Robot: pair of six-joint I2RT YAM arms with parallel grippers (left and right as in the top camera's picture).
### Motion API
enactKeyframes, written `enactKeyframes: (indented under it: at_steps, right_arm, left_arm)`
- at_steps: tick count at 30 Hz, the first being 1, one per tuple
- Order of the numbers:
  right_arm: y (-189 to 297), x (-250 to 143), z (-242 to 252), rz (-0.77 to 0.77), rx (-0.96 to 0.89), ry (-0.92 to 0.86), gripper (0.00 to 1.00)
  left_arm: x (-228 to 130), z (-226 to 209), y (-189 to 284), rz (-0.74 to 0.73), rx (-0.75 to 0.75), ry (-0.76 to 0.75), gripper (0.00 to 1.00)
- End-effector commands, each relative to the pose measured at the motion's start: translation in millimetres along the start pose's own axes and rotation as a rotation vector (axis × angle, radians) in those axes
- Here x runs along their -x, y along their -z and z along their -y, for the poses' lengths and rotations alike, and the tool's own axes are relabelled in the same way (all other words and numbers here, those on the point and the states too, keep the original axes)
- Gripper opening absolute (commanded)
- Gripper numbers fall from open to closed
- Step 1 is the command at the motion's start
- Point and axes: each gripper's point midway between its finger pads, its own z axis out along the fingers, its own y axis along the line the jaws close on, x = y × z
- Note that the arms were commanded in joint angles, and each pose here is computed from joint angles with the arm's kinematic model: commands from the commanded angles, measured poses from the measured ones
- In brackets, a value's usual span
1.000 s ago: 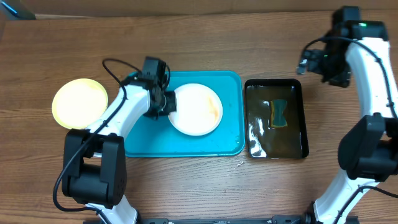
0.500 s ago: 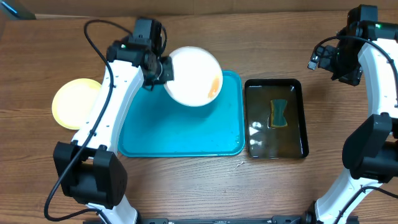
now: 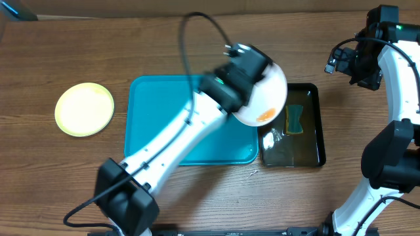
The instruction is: Clean dirty plates on tray and stack at the side
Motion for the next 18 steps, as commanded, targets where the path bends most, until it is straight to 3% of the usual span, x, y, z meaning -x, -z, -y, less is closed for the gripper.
enactKeyframes:
  at_steps: [1,11,18]
  right_arm:
    - [12.8,6.0,-0.1,0.039,0.006,-0.007,1.00]
    - [12.8,6.0,-0.1,0.039,0.006,-0.007,1.00]
    - [12.8,6.0,-0.1,0.039,0.006,-0.007,1.00]
  left_arm:
    - [20.2,14.2,34.0,0.199,0.239,-0.118,0.04]
    - [31.1,66.7,94.7,0.443,0.484,-0.398,0.04]
    - [41.5,68.4,125.6,0.533,0.623,-0.406,0.04]
